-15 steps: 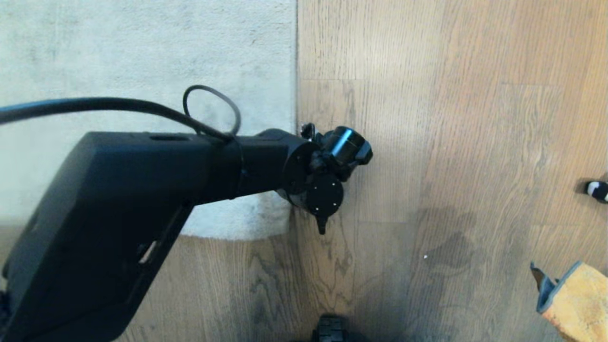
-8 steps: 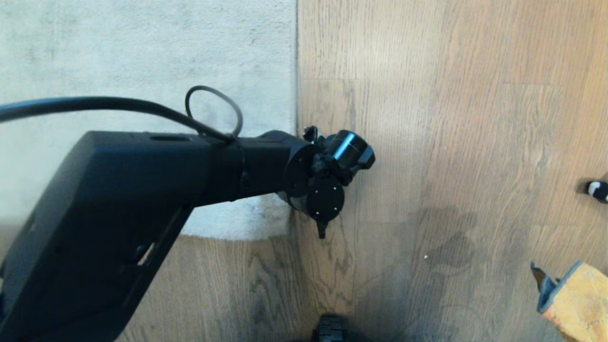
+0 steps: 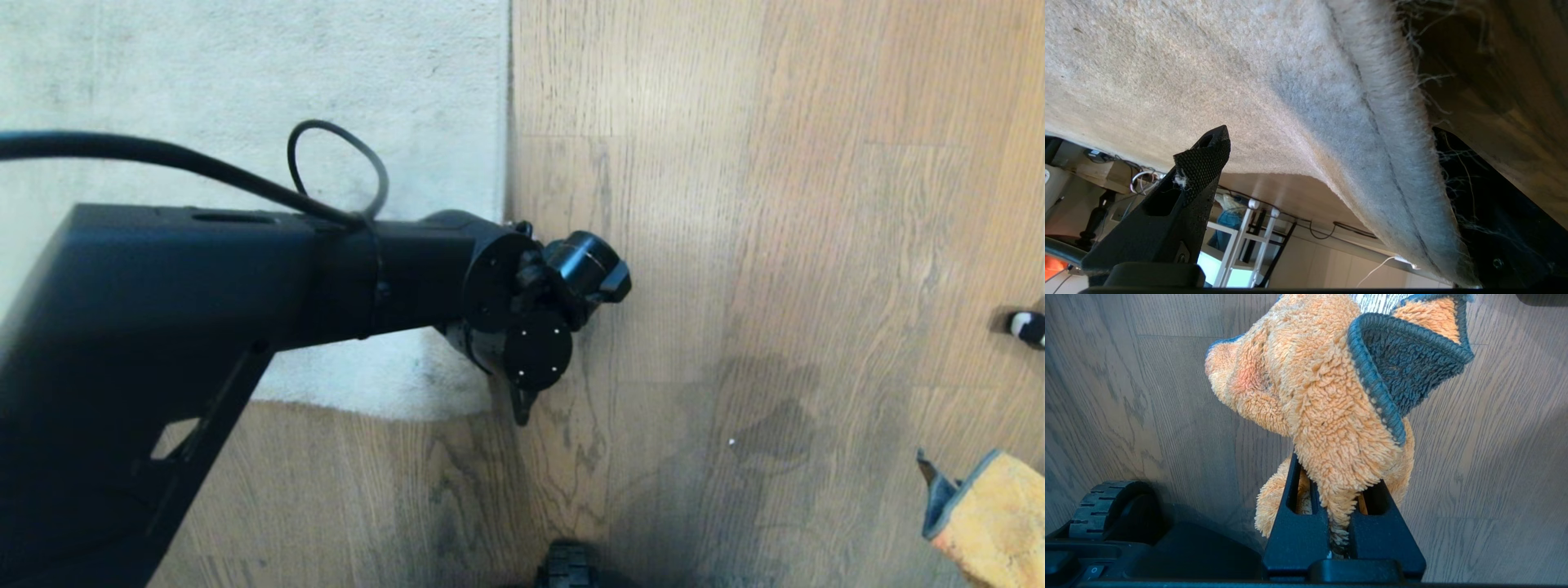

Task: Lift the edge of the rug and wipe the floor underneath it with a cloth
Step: Lift up the carpet

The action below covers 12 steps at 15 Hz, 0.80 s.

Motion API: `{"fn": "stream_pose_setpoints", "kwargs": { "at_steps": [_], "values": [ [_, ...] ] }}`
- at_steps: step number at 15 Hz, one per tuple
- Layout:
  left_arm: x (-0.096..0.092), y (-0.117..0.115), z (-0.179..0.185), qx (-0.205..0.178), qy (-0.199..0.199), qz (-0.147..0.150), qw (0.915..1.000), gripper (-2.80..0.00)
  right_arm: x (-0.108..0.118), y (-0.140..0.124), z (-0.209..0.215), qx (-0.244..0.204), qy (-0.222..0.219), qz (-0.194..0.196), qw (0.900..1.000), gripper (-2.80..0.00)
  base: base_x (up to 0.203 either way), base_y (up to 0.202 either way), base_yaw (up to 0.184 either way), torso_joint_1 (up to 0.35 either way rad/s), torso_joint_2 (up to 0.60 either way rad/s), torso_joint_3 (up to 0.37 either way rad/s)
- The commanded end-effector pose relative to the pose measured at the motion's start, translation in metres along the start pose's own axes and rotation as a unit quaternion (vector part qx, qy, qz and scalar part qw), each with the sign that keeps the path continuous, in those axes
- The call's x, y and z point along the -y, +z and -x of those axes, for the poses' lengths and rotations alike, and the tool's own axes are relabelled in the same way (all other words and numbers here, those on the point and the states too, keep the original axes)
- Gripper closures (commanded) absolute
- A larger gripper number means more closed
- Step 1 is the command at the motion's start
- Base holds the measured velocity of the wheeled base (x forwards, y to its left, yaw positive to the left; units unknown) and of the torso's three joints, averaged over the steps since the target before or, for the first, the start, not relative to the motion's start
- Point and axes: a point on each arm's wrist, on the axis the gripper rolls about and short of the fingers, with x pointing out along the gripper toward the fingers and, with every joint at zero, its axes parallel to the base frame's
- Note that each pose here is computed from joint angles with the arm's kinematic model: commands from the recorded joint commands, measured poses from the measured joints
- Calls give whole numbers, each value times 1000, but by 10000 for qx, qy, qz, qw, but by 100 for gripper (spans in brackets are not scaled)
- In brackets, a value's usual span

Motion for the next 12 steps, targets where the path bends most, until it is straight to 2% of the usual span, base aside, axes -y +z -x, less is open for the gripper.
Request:
{"fn": "stream_pose_setpoints", "kwargs": {
  "at_steps": [1,9,12],
  "values": [
    [-4,-4,3,2,30,-52,10000,-280,0,0,0,-6,3,1,10000,0,0,0,0,0,0,0],
    [2,-8,26,228,-158,-94,9996,-280,0,0,0,-6,3,1,10000,0,0,0,0,0,0,0],
    [5,-22,29,171,-197,-329,9991,-280,0,0,0,-6,3,1,10000,0,0,0,0,0,0,0]
  ]
}}
